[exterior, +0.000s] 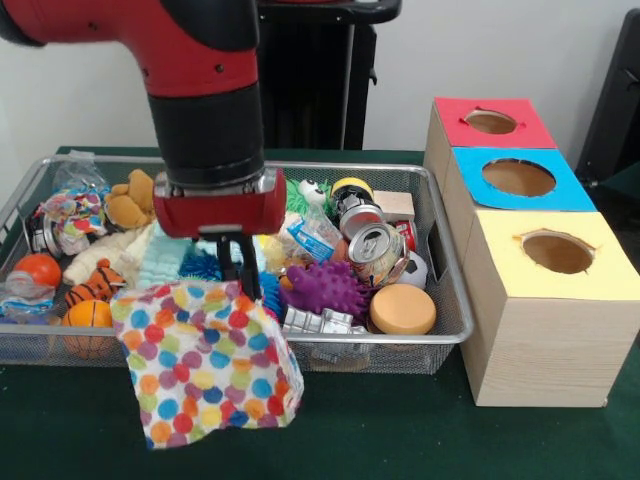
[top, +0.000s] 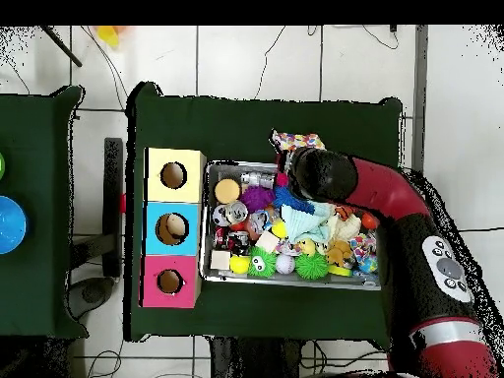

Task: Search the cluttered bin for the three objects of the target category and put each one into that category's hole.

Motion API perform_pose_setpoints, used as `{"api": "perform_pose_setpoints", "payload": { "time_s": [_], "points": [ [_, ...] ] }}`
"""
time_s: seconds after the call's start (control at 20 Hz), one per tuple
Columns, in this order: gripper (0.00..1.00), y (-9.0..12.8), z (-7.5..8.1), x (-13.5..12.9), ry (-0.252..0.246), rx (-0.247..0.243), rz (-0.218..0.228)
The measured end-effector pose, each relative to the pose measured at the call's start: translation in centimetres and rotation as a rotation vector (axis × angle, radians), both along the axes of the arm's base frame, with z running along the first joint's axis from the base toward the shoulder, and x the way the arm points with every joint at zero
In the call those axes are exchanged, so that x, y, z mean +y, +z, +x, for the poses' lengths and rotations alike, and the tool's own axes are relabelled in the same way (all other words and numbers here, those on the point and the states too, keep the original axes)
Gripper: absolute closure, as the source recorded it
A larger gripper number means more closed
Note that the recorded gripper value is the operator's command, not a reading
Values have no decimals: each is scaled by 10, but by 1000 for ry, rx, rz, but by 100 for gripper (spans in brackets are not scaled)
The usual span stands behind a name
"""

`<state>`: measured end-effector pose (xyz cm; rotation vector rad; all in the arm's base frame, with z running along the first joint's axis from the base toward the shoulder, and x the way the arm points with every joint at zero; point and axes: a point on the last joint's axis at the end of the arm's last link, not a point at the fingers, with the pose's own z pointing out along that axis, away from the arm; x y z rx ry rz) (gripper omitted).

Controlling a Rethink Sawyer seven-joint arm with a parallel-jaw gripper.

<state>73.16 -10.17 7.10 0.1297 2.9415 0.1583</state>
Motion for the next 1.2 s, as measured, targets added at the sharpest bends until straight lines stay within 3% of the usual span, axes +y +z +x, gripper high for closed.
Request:
{"api": "perform_pose_setpoints", "payload": {
  "time_s": [0.05, 0.15, 0.3, 0.55, 0.9, 1.2],
  "points": [
    [100, 22, 2, 5, 16, 1, -17],
    [100, 38, 4, 9, 24, -1, -26],
    [100, 80, 9, 19, 38, -22, -44],
    [100, 125, 11, 28, 43, -68, -67],
    [100, 150, 3, 31, 35, -82, -75],
    [100, 159, -12, 37, 34, -68, -88]
  ]
}}
